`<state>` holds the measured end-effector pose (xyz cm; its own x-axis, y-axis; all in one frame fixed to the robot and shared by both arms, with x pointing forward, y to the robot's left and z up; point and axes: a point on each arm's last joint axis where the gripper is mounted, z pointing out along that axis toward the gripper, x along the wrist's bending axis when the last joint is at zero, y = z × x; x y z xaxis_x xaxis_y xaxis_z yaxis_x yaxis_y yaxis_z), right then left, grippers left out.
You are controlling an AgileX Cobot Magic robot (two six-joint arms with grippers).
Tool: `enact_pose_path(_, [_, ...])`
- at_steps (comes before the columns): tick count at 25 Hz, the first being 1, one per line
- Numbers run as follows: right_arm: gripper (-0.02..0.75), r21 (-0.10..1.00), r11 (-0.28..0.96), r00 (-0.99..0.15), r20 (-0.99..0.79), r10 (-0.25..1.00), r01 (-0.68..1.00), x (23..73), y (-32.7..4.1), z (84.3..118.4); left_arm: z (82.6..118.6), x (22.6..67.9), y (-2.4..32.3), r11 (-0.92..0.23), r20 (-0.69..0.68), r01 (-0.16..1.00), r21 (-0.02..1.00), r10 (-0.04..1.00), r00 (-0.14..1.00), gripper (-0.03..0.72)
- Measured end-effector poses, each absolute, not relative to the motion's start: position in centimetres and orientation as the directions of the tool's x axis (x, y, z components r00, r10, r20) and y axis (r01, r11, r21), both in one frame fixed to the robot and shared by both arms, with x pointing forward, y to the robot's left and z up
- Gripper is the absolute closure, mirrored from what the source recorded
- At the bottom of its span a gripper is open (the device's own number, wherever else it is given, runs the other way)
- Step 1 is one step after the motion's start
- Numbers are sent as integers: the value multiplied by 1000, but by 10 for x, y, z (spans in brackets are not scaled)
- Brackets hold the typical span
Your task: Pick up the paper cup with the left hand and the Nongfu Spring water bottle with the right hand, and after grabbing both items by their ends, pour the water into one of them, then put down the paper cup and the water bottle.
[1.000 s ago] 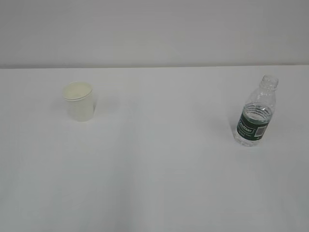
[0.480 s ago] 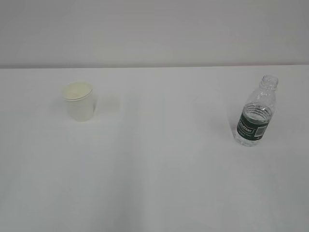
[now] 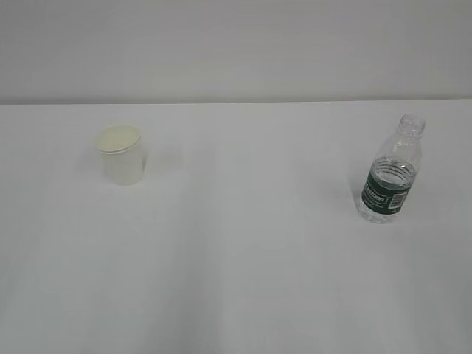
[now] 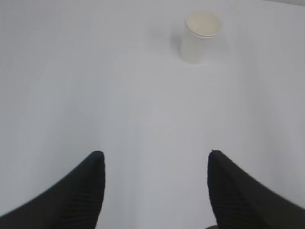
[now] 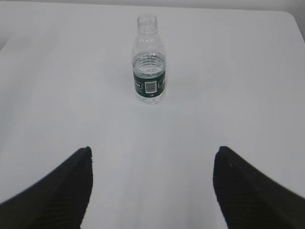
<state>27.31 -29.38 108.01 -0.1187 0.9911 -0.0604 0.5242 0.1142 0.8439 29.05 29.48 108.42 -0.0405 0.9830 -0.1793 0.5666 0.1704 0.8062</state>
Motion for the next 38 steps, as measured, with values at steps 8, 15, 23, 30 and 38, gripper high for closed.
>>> enact_pose_path(8, [150, 840, 109, -116, -55, 992, 531, 295, -293, 1083, 1087, 311, 294, 172, -189, 552, 816, 982, -27, 204])
enact_pose_path(15, [150, 847, 107, -114, -55, 992, 520, 299, -293, 1084, 1086, 323, 294, 172, -191, 555, 814, 981, -24, 204])
enact_pose_path(23, [150, 848, 106, -113, -55, 992, 519, 305, -293, 1084, 1083, 339, 293, 179, -205, 584, 792, 979, -23, 204])
enact_pose_path(30, [150, 858, 102, -111, -53, 992, 503, 311, -293, 1086, 1083, 352, 293, 180, -206, 561, 808, 978, -17, 204])
enact_pose_path(38, [150, 873, 86, -110, -38, 993, 479, 315, -292, 1081, 1082, 369, 290, 194, -233, 549, 813, 972, 1, 204])
